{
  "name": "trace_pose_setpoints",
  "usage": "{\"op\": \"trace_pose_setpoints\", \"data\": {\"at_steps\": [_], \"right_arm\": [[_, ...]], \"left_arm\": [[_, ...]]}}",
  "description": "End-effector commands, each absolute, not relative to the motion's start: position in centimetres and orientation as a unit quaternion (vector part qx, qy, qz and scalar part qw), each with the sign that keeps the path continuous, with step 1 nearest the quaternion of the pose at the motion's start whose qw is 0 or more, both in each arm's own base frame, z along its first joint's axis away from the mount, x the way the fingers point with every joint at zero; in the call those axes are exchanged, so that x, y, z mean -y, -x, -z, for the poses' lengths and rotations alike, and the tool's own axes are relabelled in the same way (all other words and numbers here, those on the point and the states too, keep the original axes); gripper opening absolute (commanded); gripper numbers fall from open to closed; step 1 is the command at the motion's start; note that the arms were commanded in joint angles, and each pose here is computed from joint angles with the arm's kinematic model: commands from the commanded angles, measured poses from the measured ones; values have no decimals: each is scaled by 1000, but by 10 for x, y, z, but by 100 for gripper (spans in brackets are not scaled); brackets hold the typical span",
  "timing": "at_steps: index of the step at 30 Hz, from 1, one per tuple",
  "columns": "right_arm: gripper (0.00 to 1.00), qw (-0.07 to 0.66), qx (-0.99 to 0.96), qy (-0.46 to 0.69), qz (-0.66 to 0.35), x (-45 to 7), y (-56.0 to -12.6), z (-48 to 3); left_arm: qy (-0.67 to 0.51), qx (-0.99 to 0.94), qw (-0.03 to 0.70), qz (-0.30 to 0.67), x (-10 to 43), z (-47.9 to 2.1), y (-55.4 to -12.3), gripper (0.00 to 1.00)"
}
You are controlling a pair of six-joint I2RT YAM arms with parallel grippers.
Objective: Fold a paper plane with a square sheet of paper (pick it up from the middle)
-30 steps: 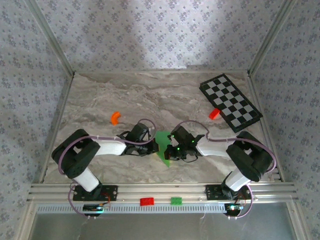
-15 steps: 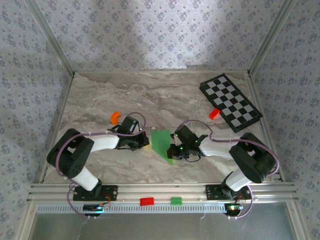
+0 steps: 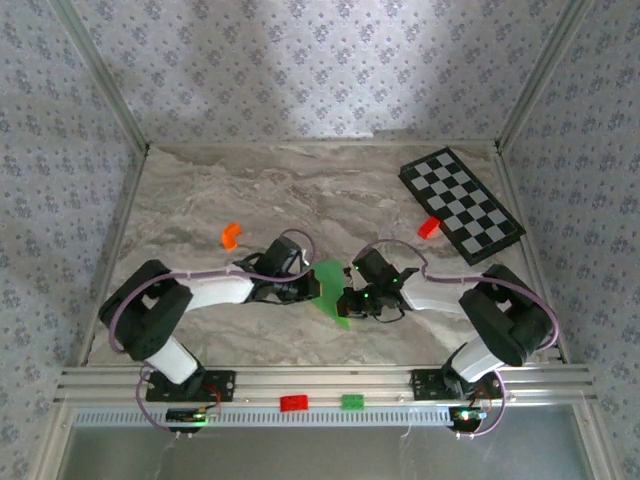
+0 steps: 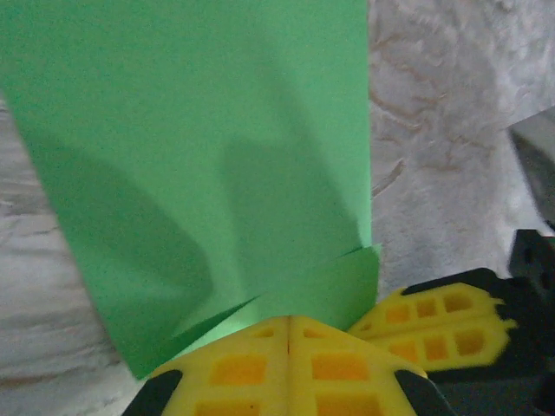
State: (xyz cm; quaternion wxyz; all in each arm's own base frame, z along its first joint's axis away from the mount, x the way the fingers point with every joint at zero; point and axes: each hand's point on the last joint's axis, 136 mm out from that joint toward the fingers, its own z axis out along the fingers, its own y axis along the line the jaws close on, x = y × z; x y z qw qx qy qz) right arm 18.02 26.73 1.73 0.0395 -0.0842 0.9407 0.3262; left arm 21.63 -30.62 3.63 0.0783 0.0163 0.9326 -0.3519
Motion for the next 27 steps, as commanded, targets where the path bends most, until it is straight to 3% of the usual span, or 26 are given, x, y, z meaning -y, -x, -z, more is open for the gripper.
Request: {"op": "trace_pose_setpoints", "data": {"at_steps": [1,5,14,21,27], "right_arm": [[1,-7,-963,69,-260,-236,-160,10],[4,20,-957,72,-279,-246,-173,-9],[5,49,-918,84,-385,-296,-187,-45],[7,26,-931,90,-354,-305,-192,-22],[9,-11,-952,88,-291,-271,-171,4]], "left_arm": [[-13,-943,72,324,304,-19,-219,2],[-7,-961,51,272,286,9,-211,0],[-9,-962,46,269,280,17,-204,0],[-11,-961,48,270,281,16,-206,0],[-7,-964,47,262,275,22,-204,0]]}}
